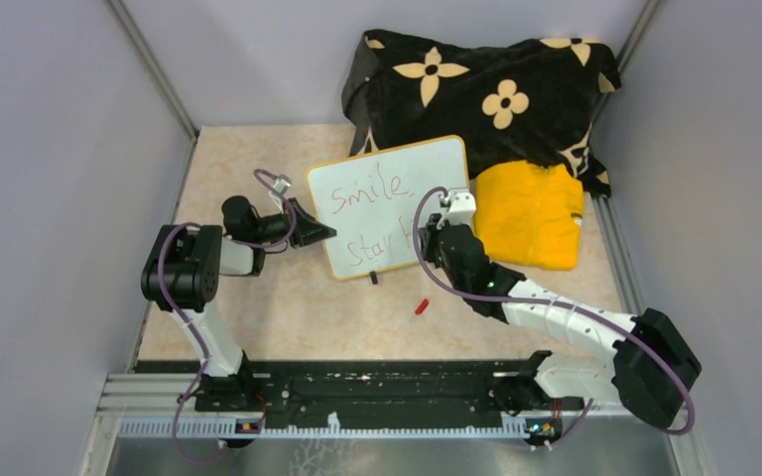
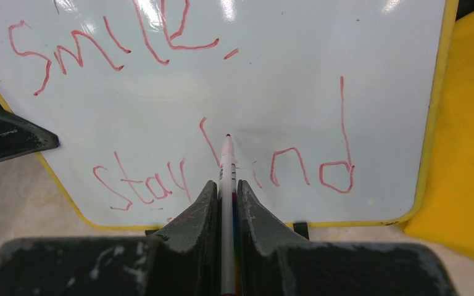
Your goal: Write a sentence on the whiteboard
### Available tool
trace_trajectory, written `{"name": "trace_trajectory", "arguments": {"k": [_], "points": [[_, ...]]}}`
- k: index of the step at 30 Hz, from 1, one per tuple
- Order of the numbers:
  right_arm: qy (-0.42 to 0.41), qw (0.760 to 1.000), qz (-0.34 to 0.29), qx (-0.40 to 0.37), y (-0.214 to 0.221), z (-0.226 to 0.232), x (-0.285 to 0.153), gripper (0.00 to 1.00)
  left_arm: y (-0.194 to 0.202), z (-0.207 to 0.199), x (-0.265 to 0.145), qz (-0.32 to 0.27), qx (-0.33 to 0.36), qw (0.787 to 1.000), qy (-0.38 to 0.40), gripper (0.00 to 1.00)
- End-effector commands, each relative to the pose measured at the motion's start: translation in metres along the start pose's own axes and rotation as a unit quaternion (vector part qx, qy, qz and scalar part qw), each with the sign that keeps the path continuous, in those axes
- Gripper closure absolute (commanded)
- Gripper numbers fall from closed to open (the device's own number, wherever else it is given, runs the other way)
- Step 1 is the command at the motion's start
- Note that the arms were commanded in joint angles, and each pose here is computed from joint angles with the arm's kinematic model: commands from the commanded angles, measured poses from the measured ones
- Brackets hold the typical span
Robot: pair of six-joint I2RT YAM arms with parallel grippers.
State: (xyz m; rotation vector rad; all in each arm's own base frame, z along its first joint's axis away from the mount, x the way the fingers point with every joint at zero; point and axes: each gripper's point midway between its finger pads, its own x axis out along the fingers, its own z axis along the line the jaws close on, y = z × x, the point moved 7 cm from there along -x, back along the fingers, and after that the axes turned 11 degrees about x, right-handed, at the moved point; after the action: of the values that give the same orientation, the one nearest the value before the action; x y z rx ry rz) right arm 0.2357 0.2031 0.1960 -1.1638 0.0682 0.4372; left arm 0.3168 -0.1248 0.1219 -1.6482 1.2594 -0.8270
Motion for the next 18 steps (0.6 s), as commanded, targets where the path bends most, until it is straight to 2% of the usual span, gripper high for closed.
{"name": "trace_trajectory", "arguments": {"k": [1, 18], "points": [[-0.024, 0.998, -0.034, 0.038, -0.026, 0.015, 0.006, 1.00, 0.022, 0.007, 0.002, 0.020, -0.037, 0.999, -0.019, 1.00], [0.004, 0.999, -0.014, 0.040, -0.016, 0.002, 0.014, 1.00, 0.022, 0.007, 0.002, 0.020, -0.037, 0.999, -0.019, 1.00]]}}
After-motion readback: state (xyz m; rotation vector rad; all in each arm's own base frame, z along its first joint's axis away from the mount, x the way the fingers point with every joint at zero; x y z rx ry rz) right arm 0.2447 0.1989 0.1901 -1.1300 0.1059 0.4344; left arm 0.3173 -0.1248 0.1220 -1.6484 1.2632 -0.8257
